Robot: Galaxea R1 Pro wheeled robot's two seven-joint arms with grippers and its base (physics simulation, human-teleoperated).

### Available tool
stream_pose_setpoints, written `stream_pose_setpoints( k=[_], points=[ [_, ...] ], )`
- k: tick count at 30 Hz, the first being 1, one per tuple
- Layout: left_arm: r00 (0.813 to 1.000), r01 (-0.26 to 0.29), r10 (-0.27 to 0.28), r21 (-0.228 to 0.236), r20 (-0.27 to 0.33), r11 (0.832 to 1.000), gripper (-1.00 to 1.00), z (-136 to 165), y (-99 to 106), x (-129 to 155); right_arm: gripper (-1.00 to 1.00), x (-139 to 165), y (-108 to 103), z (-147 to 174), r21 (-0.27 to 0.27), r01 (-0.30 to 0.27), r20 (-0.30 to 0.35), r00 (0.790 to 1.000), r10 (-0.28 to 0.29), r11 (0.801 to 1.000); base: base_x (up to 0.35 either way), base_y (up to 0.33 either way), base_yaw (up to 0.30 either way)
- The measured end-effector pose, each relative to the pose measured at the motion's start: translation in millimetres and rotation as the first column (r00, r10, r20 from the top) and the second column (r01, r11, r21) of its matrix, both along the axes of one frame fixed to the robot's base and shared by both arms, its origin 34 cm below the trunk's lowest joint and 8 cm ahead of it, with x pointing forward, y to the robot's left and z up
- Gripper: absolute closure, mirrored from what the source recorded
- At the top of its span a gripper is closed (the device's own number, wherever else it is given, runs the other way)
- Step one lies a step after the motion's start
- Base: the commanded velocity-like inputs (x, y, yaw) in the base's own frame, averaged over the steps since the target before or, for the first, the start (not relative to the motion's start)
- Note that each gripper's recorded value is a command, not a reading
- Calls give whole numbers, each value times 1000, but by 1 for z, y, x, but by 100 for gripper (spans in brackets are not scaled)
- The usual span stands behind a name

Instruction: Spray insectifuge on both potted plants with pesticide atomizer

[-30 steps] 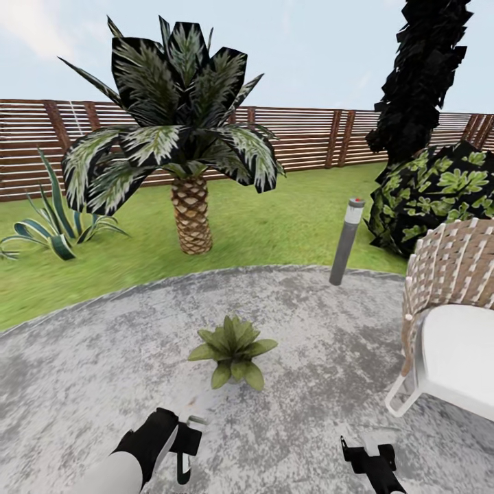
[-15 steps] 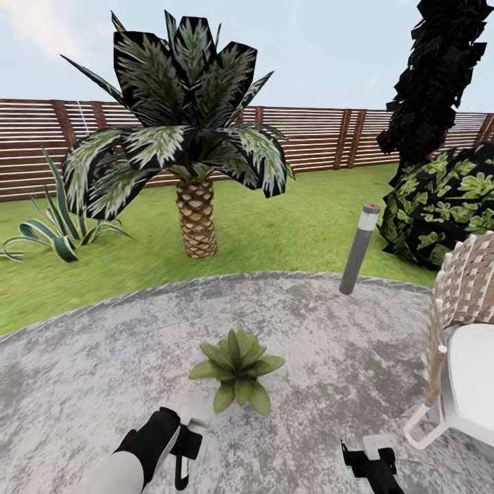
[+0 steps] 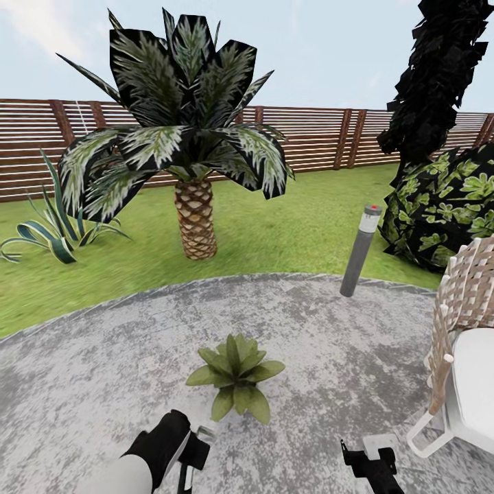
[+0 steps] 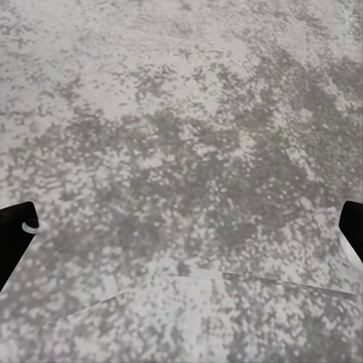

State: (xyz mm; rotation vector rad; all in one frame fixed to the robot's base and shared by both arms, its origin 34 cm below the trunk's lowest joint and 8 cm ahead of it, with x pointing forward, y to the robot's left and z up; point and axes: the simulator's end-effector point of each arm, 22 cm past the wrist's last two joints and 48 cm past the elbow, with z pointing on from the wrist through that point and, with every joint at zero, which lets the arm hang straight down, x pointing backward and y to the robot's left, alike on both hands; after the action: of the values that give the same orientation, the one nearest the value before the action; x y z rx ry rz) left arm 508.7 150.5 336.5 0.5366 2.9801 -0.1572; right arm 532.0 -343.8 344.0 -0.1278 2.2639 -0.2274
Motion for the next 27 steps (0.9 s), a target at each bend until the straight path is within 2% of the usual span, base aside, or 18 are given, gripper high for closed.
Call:
stream_pose_setpoints(
  k=[8,15,18,24,27],
  points=[
    [1000,-3,3,5,30,1000,100,6,2,12,-100,0,0,0,0,0,-1,1000,0,1000,-53,-214,0],
    [999,-7,7,1,31,1000,100,7,1,14,-100,0,0,0,1,0,-1,1000,0,1000,-19,-22,89],
    [999,-17,17,1,38,1000,100,20,-1,32,-100,-1,0,0,0,1,-1,1000,-1,1000,0,0,37],
    [998,-65,65,20,-16,998,100,55,2,65,-100,-1,0,0,0,1,-1,1000,-1,1000,0,0,4],
    [997,-66,67,24,-33,998,100,52,2,59,-100,-1,0,0,0,0,-2,1000,0,1000,0,0,0]
  ],
)
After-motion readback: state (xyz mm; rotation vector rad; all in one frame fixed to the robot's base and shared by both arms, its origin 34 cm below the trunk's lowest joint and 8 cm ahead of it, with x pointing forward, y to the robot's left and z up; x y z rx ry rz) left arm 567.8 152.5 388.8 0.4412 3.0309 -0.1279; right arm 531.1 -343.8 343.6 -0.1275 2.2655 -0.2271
